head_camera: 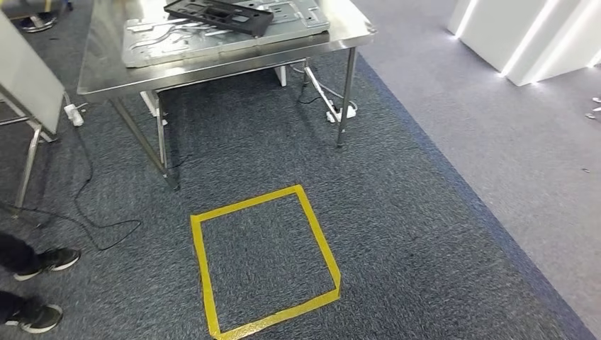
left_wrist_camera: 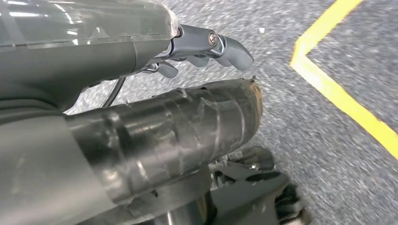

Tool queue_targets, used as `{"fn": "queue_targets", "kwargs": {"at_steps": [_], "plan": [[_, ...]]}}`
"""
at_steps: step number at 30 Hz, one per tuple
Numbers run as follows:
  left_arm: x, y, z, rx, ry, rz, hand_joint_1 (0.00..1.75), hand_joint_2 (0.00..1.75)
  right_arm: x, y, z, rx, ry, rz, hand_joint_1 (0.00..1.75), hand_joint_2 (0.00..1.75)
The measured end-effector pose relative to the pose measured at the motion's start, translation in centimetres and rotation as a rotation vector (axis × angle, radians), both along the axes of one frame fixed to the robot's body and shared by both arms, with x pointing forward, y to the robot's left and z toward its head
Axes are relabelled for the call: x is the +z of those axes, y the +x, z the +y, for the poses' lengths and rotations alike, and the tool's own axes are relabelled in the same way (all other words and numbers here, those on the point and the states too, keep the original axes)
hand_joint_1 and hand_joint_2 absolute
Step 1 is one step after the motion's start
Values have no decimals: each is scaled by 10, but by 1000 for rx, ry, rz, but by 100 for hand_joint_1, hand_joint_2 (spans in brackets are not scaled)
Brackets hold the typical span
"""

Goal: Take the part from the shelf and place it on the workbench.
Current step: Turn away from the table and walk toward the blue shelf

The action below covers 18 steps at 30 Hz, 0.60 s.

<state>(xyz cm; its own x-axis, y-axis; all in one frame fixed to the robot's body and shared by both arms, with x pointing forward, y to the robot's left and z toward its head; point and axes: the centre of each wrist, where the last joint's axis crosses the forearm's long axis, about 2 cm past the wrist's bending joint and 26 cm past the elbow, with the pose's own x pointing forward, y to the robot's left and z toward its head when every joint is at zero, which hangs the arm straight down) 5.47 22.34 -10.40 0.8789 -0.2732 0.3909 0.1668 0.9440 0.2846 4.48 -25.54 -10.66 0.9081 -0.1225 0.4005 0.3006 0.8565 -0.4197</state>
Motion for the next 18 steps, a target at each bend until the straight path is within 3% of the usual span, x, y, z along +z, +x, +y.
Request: {"fn": "queue_targets", "kwargs": {"at_steps": [18], "plan": [[0, 3, 0, 9, -17, -47, 0, 0, 0, -1, 2, 58, 33, -2, 0, 0]]}}
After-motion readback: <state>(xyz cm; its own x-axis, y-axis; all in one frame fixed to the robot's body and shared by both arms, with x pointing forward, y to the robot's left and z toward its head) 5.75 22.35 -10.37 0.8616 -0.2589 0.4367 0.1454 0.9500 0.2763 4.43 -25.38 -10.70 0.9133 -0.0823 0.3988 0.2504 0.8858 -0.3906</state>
